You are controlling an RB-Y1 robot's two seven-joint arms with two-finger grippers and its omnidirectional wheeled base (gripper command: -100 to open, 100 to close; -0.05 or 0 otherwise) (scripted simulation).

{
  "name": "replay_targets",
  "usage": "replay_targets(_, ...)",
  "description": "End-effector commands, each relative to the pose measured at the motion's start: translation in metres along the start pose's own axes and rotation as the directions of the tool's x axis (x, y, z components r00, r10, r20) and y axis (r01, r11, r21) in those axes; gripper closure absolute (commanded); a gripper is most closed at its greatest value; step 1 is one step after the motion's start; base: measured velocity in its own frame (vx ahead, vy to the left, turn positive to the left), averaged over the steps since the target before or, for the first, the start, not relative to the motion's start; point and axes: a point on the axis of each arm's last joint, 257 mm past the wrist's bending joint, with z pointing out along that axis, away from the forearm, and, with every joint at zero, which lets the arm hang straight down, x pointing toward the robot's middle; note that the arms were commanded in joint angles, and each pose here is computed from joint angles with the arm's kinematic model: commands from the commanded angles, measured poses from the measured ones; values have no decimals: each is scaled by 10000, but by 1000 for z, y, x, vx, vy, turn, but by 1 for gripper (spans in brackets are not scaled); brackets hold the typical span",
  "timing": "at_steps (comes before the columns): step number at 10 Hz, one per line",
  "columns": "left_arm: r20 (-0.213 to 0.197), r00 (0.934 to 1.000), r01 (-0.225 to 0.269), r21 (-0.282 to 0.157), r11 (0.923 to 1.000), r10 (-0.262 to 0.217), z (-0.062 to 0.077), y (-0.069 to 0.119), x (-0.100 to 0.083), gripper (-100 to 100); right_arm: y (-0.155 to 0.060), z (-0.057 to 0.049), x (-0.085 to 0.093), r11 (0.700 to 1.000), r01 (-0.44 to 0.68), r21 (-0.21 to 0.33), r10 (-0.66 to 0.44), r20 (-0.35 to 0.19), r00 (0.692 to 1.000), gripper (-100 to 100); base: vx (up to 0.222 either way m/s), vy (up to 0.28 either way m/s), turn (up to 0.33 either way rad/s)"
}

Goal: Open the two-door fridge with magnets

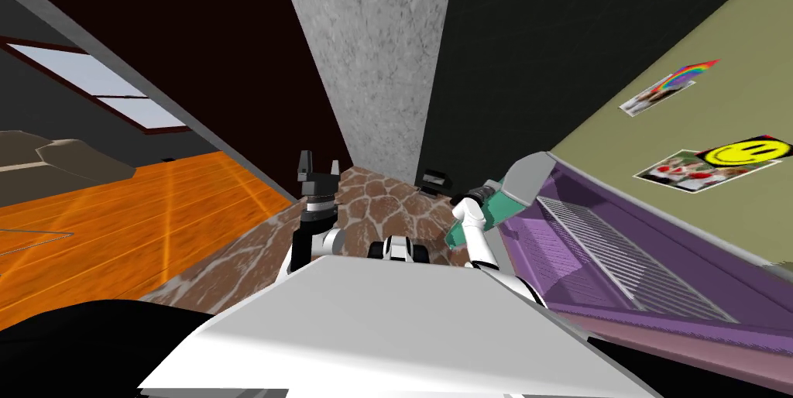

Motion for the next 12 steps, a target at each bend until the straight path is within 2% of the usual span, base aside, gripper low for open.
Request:
replay_targets(1, 0, 10000, -1, 0, 10000, 1, 0, 0, 0, 0, -16, 4, 19, 9988, -13, 486, 45, -673, 9977, 100, 364, 189, 8)
replay_targets(2, 0, 10000, 0, 0, 10000, 0, 0, 0, 0, 0, -20, 4, 26, 9981, -3, 610, 60, -927, 9957, 100, 302, 188, -24)
replay_targets(3, 0, 10000, 0, 1, 10000, 0, 0, 0, 0, 0, -15, 3, 21, 9989, 13, 470, 22, -746, 9972, 100, 128, 85, -6)
replay_targets(4, -2, 10000, 0, 3, 10000, 0, 0, 0, 0, 0, -32, 5, 26, 9955, -299, 903, 391, -1026, 9939, -100, 148, 47, -25)
replay_targets(5, -2, 10000, -1, 0, 10000, 1, 0, 0, 0, 0, -20, 3, 22, 9977, -138, 659, 195, -874, 9960, -100, 94, 36, 34)
replay_targets(6, -3, 10000, -1, 2, 10000, 1, 0, 0, 0, 0, -18, 2, 22, 9978, -191, 639, 247, -880, 9958, -100, 22, 11, 22)
replay_targets(7, -3, 10000, -1, 2, 10000, 1, 0, 0, 0, 0, -17, 2, 21, 9980, -190, 606, 242, -864, 9960, 100, 12, 2, -1)
replay_targets(8, -3, 10000, -1, 2, 10000, 1, 0, 0, 0, 0, -23, 2, 31, 9967, -166, 798, 263, -1219, 9922, 100, 188, 19, -3)
replay_targets(12, -1, 10000, -1, 1, 10000, 1, 0, 0, 0, 0, -35, 0, 52, 9931, -93, 1165, 319, -1931, 9807, 100, 294, 100, 2)
